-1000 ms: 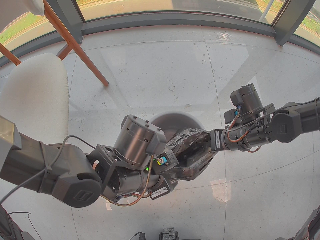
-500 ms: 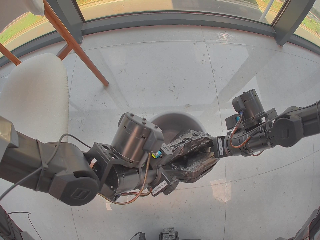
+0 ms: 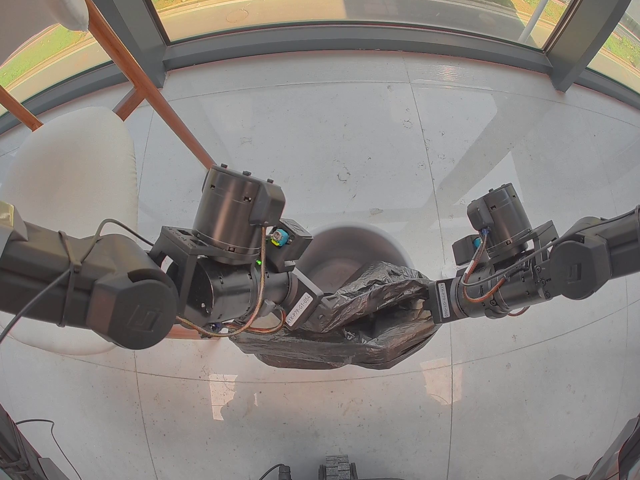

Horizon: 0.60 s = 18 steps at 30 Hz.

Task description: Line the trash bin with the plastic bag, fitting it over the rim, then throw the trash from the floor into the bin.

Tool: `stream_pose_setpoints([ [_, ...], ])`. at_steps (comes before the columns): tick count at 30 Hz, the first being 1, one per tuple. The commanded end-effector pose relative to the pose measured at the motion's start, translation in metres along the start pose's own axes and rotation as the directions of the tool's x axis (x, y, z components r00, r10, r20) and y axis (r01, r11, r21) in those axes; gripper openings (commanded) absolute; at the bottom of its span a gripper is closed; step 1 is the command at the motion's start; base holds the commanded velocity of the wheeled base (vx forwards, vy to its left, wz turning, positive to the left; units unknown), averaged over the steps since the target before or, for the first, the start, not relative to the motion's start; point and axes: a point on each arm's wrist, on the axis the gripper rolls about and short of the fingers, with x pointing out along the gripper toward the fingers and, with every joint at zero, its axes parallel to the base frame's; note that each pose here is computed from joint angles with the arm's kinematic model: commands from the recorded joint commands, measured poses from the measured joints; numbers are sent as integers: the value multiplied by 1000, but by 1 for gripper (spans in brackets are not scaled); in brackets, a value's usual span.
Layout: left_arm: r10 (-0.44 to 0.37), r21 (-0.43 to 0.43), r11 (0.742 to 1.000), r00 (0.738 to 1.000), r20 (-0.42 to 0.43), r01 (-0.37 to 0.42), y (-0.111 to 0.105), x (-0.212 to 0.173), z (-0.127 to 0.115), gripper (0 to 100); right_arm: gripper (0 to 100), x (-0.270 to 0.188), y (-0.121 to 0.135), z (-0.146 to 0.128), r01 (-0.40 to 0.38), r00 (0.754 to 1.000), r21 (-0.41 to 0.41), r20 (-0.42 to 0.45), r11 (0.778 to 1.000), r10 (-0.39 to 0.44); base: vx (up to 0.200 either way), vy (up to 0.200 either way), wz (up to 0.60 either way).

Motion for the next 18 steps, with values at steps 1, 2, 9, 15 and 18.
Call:
stream_pose_setpoints([
  [1,-32,-4,999,999,-6,32,0,4,-3,100,0,-1,0,1,-1,1000,0,5,1000,1,0,0,0],
  [2,-43,-3,999,999,-6,43,-1,4,-4,100,0,-1,0,1,-1,1000,1,5,1000,1,0,0,0],
  [9,-105,10,994,993,-51,106,-9,6,-21,100,0,4,-1,3,-12,997,0,77,1000,11,0,0,0],
  [15,-127,16,992,991,-42,127,-16,1,-20,100,0,5,-3,0,-10,997,7,77,1000,10,0,0,0],
  [18,-138,22,990,990,-38,139,-21,0,-19,100,0,5,-3,-1,-10,997,7,77,1000,10,0,0,0],
])
